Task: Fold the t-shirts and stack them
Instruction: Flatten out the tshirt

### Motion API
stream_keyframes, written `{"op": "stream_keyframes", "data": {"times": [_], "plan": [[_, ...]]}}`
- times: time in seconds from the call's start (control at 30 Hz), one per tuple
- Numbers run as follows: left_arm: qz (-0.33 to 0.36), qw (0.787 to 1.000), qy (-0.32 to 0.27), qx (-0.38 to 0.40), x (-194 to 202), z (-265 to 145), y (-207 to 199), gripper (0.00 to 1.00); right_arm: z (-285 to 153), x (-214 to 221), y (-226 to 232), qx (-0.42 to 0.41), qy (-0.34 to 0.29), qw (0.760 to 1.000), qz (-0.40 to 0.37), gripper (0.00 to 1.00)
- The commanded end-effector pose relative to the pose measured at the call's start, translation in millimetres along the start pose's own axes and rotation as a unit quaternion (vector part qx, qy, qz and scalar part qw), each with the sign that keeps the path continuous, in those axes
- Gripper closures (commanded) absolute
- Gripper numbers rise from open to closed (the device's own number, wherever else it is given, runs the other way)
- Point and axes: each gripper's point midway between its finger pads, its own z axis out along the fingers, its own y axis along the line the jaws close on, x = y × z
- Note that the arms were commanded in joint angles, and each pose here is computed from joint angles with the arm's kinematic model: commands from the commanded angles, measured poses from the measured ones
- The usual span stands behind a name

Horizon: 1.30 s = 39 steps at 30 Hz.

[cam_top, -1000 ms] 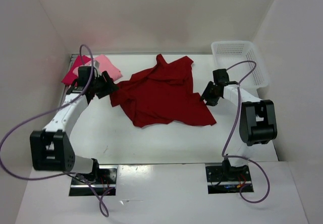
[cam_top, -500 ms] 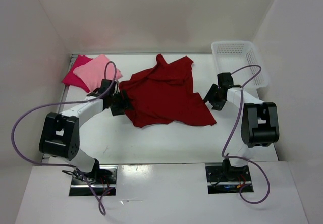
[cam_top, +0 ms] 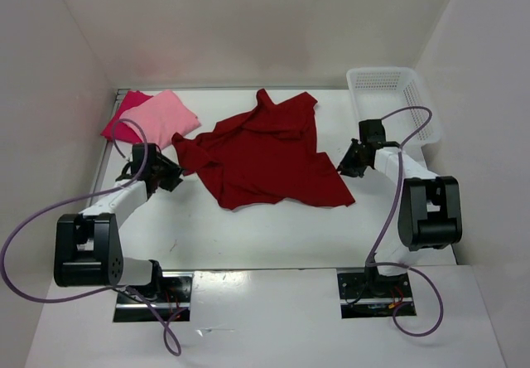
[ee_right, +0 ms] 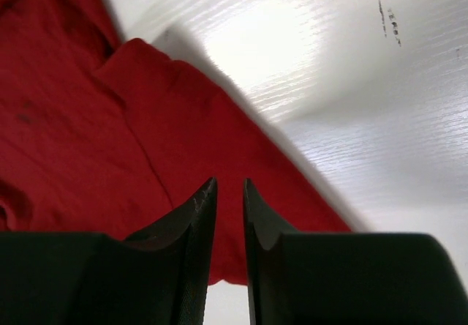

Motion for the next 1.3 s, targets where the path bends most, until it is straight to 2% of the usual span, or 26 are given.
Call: {"op": "stream_keyframes", "data": {"times": [0.0, 0.17, 0.5, 0.63, 0.67, 0.7, 0.97, 1.07, 1.1, 1.17, 1.27], "plan": [[-0.085, 0.996, -0.034, 0.019, -16.8, 6.4, -8.5, 0.52, -15.0, -10.6, 15.7, -0.033, -0.026, 0.999, -0.014, 0.74], [-0.148, 0.989, 0.009, -0.016, 1.8, 30.0, 12.0, 0.53, -20.8, -10.8, 21.3, -0.048, -0.027, 0.998, -0.020, 0.72], [-0.196, 0.980, -0.015, -0.028, -10.5, 55.1, 13.8, 0.55, -23.2, -8.1, 28.7, -0.070, -0.022, 0.997, -0.023, 0.71], [-0.206, 0.978, -0.023, -0.037, -14.2, 63.9, 16.3, 0.66, -25.9, -10.6, 28.9, -0.070, -0.029, 0.997, -0.023, 0.70], [-0.206, 0.978, -0.024, -0.033, -15.5, 64.1, 14.5, 0.74, -25.9, -10.6, 28.9, -0.070, -0.029, 0.997, -0.023, 0.70], [-0.211, 0.977, -0.025, -0.032, -17.4, 66.2, 12.0, 0.77, -28.5, -11.8, 30.2, -0.072, -0.033, 0.997, -0.024, 0.70], [-0.202, 0.978, -0.045, -0.038, -31.9, 68.6, 10.3, 0.90, -32.8, -14.4, 33.0, -0.075, -0.036, 0.996, -0.020, 0.69], [-0.191, 0.980, -0.037, -0.039, -34.5, 73.1, 8.6, 1.00, -32.8, -14.3, 33.0, -0.075, -0.036, 0.996, -0.020, 0.69], [-0.181, 0.982, -0.028, -0.041, -32.8, 72.1, 11.6, 1.00, -32.4, -13.5, 29.8, -0.067, -0.035, 0.997, -0.019, 0.69], [-0.153, 0.987, -0.040, -0.015, -45.1, 59.3, -7.5, 1.00, -34.7, -15.7, 30.1, -0.066, -0.041, 0.997, -0.015, 0.69], [-0.103, 0.992, -0.068, 0.014, -68.0, 30.3, -25.4, 1.00, -32.2, -8.6, 16.9, -0.037, -0.032, 0.999, -0.010, 0.63]]}}
